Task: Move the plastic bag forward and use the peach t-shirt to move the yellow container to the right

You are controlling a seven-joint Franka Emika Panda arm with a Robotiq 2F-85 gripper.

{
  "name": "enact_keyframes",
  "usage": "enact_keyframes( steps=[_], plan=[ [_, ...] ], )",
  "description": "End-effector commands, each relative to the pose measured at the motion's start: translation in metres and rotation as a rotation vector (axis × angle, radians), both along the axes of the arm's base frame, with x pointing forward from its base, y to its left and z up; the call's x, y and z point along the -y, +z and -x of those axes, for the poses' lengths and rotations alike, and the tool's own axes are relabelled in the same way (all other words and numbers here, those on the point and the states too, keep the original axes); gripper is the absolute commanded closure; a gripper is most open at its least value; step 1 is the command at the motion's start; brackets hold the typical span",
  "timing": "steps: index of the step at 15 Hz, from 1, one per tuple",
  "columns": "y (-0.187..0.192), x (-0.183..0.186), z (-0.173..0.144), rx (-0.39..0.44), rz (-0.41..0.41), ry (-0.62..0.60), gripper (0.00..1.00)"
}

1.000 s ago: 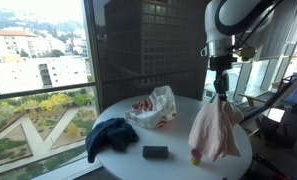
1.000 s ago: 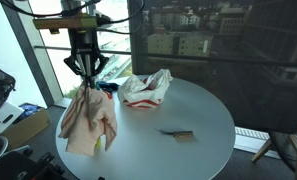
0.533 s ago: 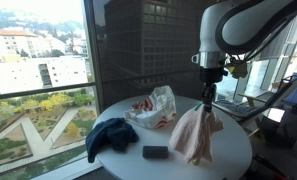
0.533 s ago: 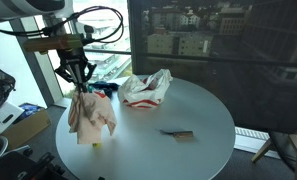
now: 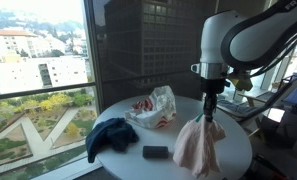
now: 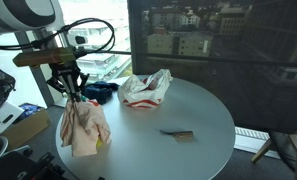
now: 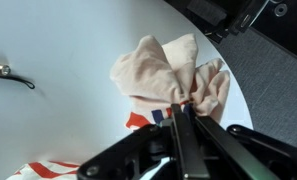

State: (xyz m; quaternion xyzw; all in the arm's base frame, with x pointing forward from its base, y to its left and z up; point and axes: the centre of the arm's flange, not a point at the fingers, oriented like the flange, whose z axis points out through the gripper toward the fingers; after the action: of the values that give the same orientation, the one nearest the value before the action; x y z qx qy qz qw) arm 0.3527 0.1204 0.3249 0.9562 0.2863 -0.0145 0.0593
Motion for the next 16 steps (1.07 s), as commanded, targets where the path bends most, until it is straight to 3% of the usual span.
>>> enact_keyframes(
  steps=[1,3,11,16],
  plan=[
    [-0.008,-0.005,0.009,0.036,-0.005,0.019,0.68],
    [-0.011,-0.005,0.007,0.039,-0.005,0.021,0.64],
    [-0.026,-0.002,0.004,-0.014,-0.030,-0.043,0.04],
    [-0.054,-0.005,0.006,-0.018,-0.065,-0.070,0.00]
  ],
)
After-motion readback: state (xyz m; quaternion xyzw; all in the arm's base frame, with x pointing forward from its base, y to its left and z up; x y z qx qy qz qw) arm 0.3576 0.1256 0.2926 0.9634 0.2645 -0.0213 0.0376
